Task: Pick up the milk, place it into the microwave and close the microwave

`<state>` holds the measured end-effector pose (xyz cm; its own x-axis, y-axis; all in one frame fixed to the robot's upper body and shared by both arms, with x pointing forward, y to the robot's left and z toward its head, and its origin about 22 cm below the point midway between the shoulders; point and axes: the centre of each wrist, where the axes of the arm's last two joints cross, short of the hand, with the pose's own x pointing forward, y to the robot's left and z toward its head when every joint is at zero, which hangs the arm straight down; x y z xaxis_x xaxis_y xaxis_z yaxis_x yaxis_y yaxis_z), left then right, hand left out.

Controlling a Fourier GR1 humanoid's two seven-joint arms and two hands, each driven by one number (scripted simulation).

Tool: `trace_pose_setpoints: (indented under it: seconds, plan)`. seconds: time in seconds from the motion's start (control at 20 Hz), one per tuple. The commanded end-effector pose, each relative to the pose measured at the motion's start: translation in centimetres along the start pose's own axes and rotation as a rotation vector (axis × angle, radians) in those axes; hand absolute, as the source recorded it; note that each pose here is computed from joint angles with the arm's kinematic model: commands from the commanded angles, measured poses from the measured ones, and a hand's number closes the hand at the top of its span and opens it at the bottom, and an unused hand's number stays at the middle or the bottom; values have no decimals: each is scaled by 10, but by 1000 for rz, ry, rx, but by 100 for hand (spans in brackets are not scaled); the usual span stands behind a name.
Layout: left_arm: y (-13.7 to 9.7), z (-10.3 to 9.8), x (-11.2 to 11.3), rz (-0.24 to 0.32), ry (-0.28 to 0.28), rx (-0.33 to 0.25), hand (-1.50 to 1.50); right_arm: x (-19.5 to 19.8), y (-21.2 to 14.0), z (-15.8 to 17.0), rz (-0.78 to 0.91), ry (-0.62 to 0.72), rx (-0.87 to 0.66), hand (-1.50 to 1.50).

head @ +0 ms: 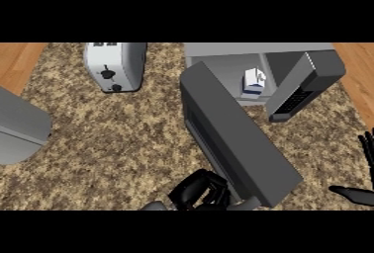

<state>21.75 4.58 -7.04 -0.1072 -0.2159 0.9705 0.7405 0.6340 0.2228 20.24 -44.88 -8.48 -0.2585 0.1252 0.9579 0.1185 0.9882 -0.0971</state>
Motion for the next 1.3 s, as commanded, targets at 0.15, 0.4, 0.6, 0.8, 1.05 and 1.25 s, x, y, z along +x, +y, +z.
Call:
trace_pose_setpoints:
  seconds: [0.15, 0.4, 0.6, 0.8, 1.05, 1.25]
  plan:
    - [-13, -18, 21, 15, -61, 34, -150, 9, 19, -26, -137, -153, 134, -150]
    - [-1, -32, 32, 24, -79, 112, -150, 20, 24, -44, -152, -165, 176, -150]
    - [13, -50, 49, -16, -92, 154, 150, 26, 34, -56, -160, -159, 211, -150]
    - [29, -65, 66, -24, -133, 213, 150, 37, 38, -70, -165, -178, 262, -150]
    - [43, -80, 85, -69, -209, 281, 150, 55, 40, -91, -153, -194, 312, -150]
    - [57, -93, 102, -60, -225, 327, 150, 66, 43, -103, -152, -229, 326, -150]
